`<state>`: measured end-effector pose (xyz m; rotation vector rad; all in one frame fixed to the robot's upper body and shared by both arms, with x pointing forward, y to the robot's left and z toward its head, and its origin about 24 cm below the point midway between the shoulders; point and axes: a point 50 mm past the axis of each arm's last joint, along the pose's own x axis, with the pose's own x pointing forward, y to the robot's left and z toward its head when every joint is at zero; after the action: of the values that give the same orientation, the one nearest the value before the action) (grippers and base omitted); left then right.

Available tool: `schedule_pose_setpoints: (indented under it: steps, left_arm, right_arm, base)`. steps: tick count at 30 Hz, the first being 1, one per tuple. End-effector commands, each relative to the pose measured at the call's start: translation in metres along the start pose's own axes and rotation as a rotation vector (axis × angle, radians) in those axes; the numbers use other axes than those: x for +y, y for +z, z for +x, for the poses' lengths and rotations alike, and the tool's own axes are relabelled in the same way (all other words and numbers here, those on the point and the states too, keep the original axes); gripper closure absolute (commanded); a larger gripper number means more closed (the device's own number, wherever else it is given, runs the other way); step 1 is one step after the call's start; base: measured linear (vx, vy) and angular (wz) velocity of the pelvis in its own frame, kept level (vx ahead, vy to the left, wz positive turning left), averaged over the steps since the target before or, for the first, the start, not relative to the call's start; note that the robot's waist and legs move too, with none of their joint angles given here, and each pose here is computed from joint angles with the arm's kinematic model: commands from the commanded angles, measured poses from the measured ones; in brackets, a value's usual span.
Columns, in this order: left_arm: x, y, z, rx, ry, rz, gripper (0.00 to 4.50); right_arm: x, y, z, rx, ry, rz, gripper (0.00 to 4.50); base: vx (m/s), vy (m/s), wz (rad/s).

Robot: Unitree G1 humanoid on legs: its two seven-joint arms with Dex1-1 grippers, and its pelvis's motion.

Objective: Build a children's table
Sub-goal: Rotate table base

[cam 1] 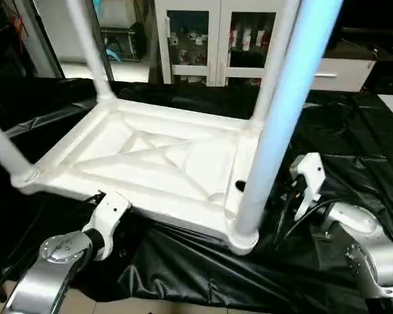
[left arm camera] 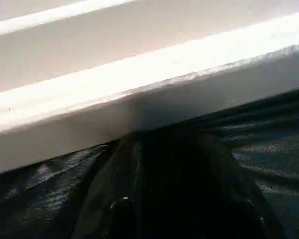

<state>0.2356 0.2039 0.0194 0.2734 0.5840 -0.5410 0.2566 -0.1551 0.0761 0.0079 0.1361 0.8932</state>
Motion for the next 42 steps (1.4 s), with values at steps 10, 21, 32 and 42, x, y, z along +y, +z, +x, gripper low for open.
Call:
schedule_pose_setpoints:
  steps: [10,21,32,42]
  left_arm:
    - [0.015,0.013,0.022,-0.08,0.028,0.05,2.94]
    - [0.03,0.064,0.055,-0.274,0.051,0.116,2.94]
    - [0.039,0.072,0.045,-0.386,0.108,0.09,2.94]
    - [0.035,0.053,0.006,-0.421,0.063,0.063,2.94]
  right_arm:
    - [0.057,-0.003,0.032,-0.029,0.252,0.071,0.95]
    - [0.066,-0.002,0.048,-0.038,0.224,0.074,0.95]
    - [0.042,-0.003,0.046,-0.021,0.03,0.032,0.95]
    - [0.021,0.012,0.025,-0.035,-0.021,-0.026,0.95]
  base:
    - [0.0,0.0,0.0]
    - [-0.047,-0.02,0.1]
    - [0.014,-0.014,0.0]
    - [0.0,0.0,0.0]
